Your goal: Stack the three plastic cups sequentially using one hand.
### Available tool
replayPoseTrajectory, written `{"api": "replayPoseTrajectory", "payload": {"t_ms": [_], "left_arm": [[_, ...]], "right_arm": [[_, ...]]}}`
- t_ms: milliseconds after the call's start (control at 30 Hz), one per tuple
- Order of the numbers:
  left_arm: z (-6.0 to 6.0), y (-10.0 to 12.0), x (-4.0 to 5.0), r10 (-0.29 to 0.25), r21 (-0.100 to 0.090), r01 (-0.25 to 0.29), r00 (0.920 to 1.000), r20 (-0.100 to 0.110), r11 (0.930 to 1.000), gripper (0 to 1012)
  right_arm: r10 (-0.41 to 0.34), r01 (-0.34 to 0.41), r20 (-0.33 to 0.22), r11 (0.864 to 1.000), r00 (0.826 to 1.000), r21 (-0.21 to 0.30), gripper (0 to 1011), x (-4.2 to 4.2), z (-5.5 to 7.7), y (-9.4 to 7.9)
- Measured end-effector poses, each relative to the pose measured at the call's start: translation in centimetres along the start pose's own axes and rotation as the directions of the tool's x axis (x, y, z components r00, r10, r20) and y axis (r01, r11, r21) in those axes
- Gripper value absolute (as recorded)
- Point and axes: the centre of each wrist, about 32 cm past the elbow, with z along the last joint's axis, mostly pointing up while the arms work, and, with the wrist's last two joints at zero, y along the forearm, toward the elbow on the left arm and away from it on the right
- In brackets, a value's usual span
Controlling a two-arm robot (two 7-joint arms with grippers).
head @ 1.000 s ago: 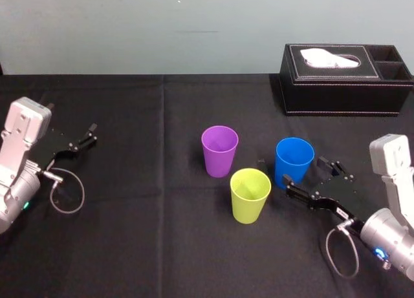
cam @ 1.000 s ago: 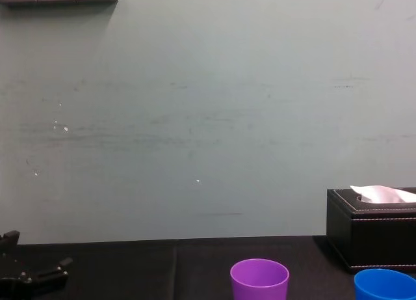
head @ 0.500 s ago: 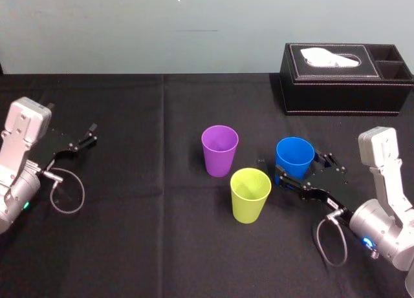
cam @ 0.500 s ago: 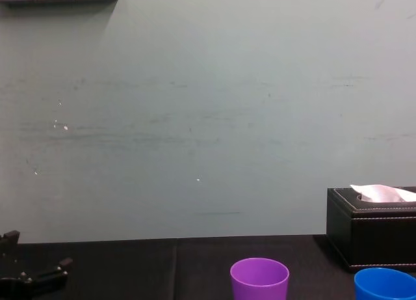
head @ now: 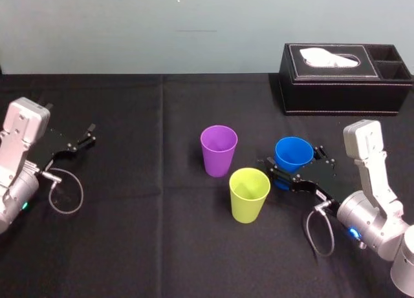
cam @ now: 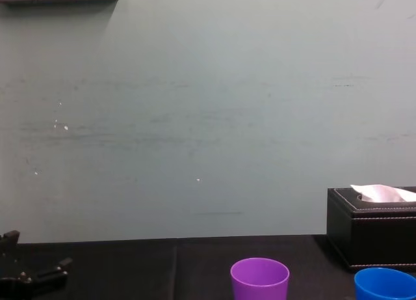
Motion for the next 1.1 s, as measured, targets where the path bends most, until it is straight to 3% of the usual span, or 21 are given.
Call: {"api": "replayPoseTrajectory", "payload": {"t_ms": [367,700,967,1100], "left_arm": [[0.0,0.0,0.0,0.0,0.0,0.0,1.0,0.0,1.0,1011],[0.0,0.0,0.0,0.0,0.0,0.0,1.0,0.0,1.0,1011],[0.0,0.0,0.0,0.0,0.0,0.0,1.0,0.0,1.0,1011],[0.0,0.0,0.0,0.0,0.0,0.0,1.0,0.0,1.0,1011]], "right_arm": [[0.001,-0.001,-0.002,1.0,1.0,-0.001,995,0.07,-0.02,-0.11],[0.001,-0.001,-0.005,1.0,1.0,0.001,777,0.09,-0.01,-0.15],[0.004,-0.004,-0.005,1.0,1.0,0.004,735,0.1,0.06,-0.19],[0.021,-0.021,0.005,1.0,1.0,0.019,731,0.2,0.79,-0.23]]}}
